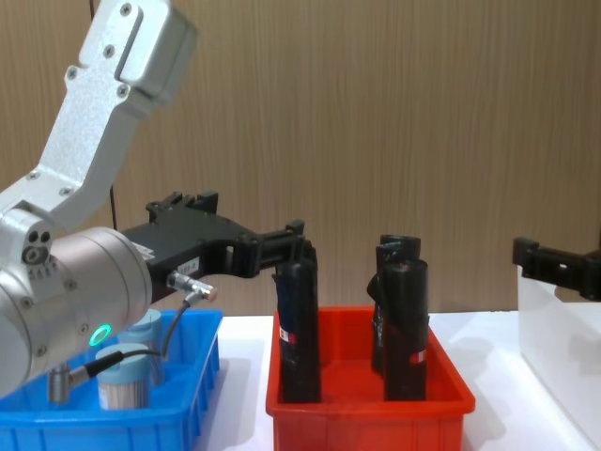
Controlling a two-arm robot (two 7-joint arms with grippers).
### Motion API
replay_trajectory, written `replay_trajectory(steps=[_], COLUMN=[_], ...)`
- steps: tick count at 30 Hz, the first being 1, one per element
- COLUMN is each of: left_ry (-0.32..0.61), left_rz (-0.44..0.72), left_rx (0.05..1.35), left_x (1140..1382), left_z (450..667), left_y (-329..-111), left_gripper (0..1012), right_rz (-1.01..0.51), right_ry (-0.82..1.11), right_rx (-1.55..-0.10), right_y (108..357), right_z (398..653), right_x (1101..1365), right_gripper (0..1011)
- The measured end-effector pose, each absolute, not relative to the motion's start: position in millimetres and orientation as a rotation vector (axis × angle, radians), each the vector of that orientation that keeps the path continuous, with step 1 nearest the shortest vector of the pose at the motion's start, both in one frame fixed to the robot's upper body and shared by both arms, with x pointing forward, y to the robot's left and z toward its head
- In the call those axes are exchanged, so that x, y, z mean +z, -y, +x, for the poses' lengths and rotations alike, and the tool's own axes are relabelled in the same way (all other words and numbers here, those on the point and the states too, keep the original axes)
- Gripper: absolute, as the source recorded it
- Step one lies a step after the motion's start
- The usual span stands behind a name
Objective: Pick the cotton swabs from the blue box and place them into the white box.
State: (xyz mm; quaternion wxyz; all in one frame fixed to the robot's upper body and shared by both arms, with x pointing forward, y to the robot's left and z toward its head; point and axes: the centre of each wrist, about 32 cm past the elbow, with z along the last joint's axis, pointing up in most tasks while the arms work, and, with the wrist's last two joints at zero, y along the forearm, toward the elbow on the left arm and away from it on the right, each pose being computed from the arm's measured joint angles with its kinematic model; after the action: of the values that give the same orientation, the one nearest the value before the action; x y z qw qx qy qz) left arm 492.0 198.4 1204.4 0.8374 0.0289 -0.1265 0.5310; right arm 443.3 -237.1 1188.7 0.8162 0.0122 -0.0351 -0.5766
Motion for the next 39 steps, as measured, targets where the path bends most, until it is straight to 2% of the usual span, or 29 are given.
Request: replay_trajectory(steps=[14, 25, 32, 39], left_ry=[0.268, 0.267, 0.228, 0.144], left_rz=[0.059, 0.060, 0.065, 0.072], left_rx=[1.123, 1.149, 1.194, 1.271], left_x=[1207, 1219, 1222, 1221], left_z=[495, 517, 530, 539], left_y=[-197, -199, -204, -209], left_gripper=[1004, 1004, 1004, 1004], right_rz=[0.026, 0.026, 0.026, 0.026], right_ry=[0.075, 0.075, 0.075, 0.075], right_rx=[-1.229, -1.229, -1.230, -1.229], right_y=[237, 237, 237, 237], right_z=[443, 443, 443, 443], right_x=[1189, 1189, 1189, 1189], right_gripper=[1002, 1002, 1002, 1002])
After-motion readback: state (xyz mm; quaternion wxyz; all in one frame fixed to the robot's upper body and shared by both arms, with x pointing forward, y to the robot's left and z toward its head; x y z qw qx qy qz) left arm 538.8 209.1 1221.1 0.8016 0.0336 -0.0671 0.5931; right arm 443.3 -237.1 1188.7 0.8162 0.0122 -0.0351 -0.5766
